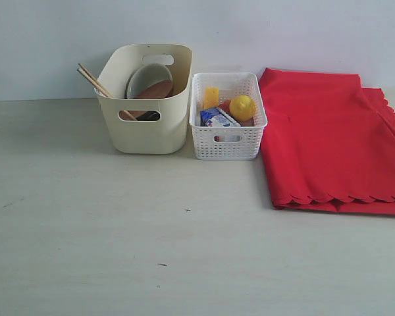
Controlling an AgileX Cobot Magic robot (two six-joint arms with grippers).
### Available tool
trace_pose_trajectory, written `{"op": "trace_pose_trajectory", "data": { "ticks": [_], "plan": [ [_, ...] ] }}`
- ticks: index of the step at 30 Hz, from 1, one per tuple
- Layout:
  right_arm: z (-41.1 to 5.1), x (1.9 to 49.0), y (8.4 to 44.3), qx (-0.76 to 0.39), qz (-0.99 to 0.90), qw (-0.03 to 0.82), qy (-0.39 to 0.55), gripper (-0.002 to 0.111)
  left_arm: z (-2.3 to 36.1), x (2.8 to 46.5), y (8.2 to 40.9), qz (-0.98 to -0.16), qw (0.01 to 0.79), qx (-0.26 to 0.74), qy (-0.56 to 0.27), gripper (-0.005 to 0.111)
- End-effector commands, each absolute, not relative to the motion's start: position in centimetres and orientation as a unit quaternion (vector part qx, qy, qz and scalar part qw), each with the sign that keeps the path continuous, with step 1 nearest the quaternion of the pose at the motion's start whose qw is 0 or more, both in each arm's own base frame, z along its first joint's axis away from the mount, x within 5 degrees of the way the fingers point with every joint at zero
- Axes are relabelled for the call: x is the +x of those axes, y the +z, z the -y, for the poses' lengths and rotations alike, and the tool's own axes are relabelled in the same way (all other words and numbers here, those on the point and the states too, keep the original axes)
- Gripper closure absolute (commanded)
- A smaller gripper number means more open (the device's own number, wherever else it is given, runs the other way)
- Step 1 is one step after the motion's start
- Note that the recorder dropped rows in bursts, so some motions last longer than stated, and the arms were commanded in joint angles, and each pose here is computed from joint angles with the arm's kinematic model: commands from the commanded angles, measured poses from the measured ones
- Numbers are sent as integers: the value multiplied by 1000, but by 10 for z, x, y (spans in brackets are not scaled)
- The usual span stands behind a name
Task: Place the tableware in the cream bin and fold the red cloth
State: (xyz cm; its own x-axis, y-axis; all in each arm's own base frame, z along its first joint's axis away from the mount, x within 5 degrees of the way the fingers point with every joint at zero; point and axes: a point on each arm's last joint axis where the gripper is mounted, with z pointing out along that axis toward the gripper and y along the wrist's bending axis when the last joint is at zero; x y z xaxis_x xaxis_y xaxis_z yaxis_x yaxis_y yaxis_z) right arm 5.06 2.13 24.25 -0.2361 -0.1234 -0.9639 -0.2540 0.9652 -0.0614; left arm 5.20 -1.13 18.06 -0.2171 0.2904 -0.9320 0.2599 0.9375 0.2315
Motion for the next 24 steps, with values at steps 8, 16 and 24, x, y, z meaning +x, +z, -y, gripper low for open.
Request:
{"op": "trace_pose_trajectory", "data": {
  "ticks": [8,16,24],
  "plan": [
    [-21,51,241,-121,-784,606,53,108,12,52,181,-785,605,126,-28,107],
    [-21,51,241,-121,-784,606,53,108,12,52,181,-794,600,49,-86,107],
    [-21,51,241,-122,-785,606,52,108,10,52,181,-796,599,25,-83,107]
  ]
}}
